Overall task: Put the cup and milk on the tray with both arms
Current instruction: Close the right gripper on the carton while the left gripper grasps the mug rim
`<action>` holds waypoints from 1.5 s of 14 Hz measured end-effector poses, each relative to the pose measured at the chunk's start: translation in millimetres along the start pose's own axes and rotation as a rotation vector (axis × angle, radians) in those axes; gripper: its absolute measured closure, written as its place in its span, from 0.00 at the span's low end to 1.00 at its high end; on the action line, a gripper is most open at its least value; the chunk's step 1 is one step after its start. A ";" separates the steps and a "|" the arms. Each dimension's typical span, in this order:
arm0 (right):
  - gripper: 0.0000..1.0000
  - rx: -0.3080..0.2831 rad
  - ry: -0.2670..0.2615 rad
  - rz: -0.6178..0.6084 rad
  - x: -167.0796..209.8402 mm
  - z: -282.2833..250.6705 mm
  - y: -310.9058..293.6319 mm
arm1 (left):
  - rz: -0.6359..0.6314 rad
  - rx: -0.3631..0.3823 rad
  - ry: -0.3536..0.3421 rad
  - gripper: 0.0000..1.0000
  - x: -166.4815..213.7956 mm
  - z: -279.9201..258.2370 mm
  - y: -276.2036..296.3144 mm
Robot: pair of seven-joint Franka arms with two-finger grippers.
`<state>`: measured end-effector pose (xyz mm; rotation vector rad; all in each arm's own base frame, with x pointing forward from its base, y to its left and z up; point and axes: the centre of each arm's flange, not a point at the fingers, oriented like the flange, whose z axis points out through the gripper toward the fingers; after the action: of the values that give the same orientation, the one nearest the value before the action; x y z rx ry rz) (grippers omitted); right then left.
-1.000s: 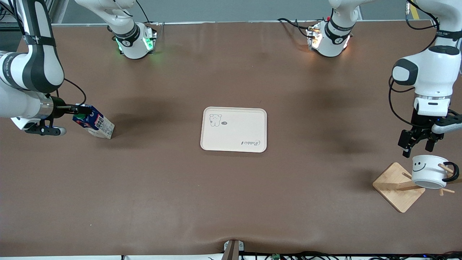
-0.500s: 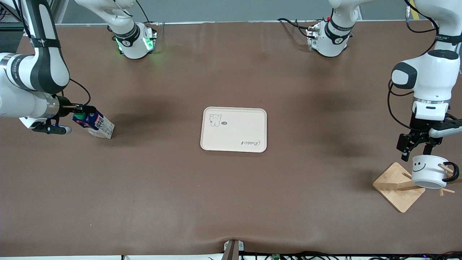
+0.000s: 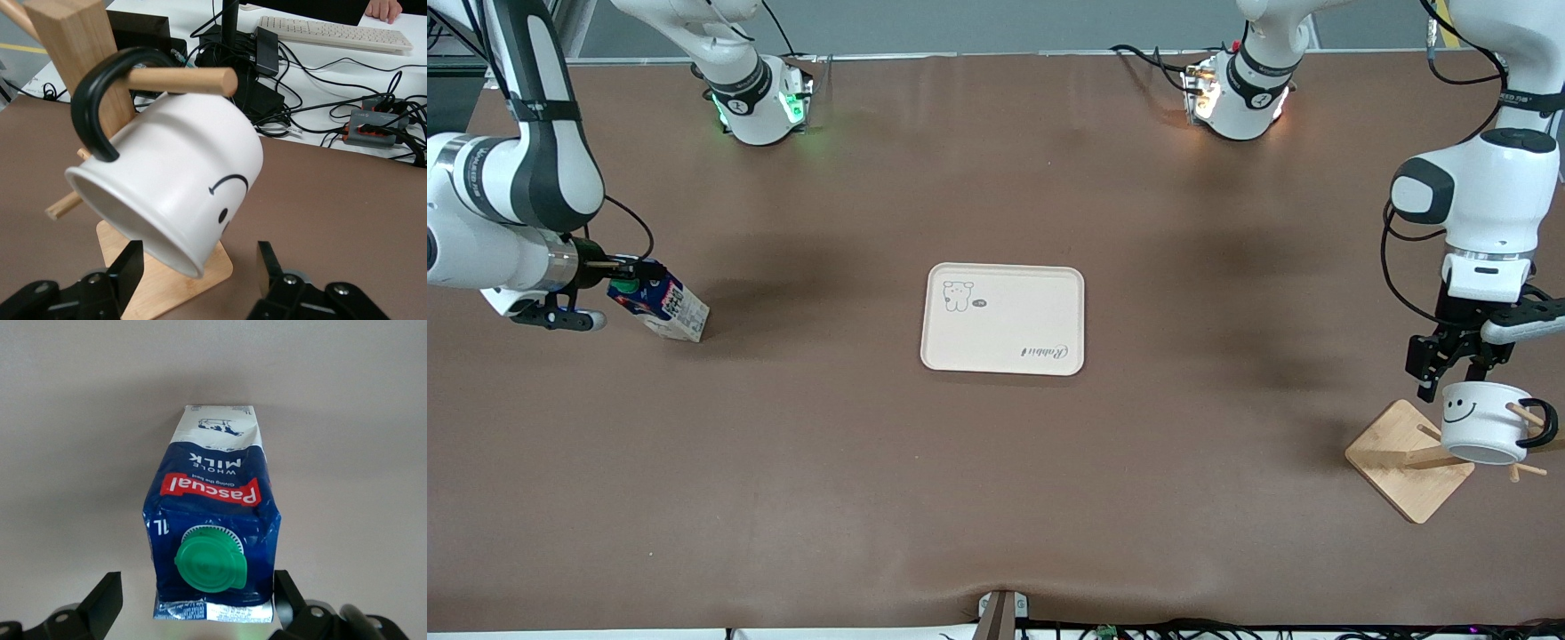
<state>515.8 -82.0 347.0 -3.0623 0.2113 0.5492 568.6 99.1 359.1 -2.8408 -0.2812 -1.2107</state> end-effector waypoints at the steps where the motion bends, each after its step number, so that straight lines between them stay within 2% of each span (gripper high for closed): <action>1: 0.00 0.000 0.001 0.001 0.0 0.1 0.1 | 0.010 0.002 0.004 0.24 2.5 1.5 -1.9; 3: 0.00 0.000 0.007 0.005 0.7 -0.4 1.0 | 0.013 0.004 0.011 0.25 7.0 4.1 -4.2; 9: 0.00 0.005 0.013 0.024 1.0 0.5 9.1 | 0.011 0.000 0.012 0.36 11.3 15.7 -3.8; 12: 0.00 0.006 0.029 0.027 2.1 5.7 10.3 | 0.019 -0.011 0.010 0.65 10.5 17.9 4.3; 17: 0.00 0.012 0.031 0.046 0.7 18.1 20.0 | 0.032 -0.024 0.019 0.81 13.3 17.2 13.3; 18: 0.04 0.012 0.031 0.046 0.7 18.1 19.9 | 0.041 -0.031 0.028 0.86 15.8 16.0 18.1; 19: 0.14 0.012 0.031 0.046 0.7 18.1 20.0 | 0.043 -0.034 0.029 0.86 16.2 15.9 20.4; 20: 0.24 0.012 0.033 0.046 0.4 17.1 19.8 | 0.048 -0.038 0.039 0.90 18.5 14.6 23.1; 21: 0.29 0.012 0.036 0.046 -0.1 15.9 19.9 | 0.051 -0.043 0.042 0.90 19.5 14.2 26.3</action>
<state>507.5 -100.9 332.1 -3.0643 0.2858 0.4939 596.7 77.7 364.2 -2.8358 -0.1826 -1.2797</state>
